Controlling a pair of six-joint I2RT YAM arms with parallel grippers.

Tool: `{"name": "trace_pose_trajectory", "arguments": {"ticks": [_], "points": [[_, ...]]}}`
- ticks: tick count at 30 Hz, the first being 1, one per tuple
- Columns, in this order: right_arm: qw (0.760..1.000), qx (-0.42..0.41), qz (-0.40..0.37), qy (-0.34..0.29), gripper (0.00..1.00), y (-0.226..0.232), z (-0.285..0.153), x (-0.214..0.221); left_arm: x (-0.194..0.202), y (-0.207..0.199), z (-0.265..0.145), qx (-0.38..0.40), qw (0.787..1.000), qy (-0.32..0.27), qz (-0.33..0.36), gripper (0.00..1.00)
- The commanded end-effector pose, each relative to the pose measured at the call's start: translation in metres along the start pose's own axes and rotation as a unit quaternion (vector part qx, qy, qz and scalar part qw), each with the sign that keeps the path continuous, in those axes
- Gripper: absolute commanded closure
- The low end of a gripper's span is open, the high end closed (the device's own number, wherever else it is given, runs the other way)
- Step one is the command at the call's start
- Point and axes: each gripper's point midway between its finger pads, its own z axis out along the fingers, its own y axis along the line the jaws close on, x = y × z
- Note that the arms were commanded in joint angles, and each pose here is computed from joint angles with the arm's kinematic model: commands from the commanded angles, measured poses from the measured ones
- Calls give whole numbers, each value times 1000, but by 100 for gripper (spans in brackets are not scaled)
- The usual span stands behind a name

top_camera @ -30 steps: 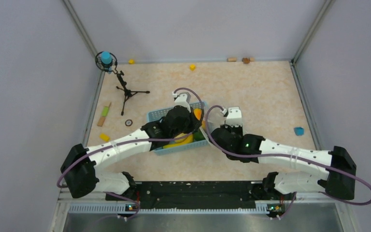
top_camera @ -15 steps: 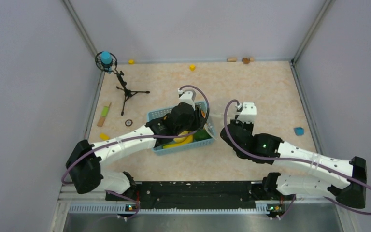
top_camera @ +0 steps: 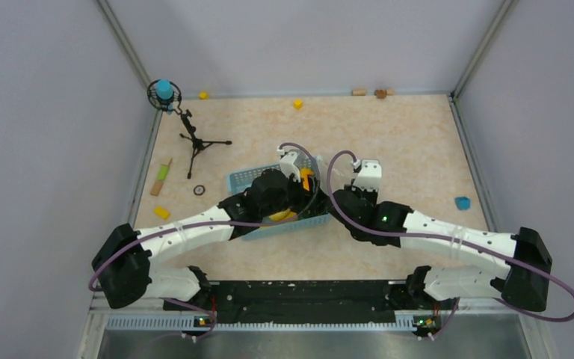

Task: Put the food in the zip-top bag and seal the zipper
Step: Open the zipper of the food storage bag at the center of the board.

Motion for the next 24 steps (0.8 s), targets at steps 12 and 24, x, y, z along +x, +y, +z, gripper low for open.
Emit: {"name": "trace_pose_trajectory", "arguments": {"ticks": [12,24], "points": [[993,-16,120,-6,100,25,4,-23,-29,11,29,-44,989,-82,-117,32],[997,-65,48,2,70,21,14,-41,-7,0,44,-15,997,-9,-69,100]]}}
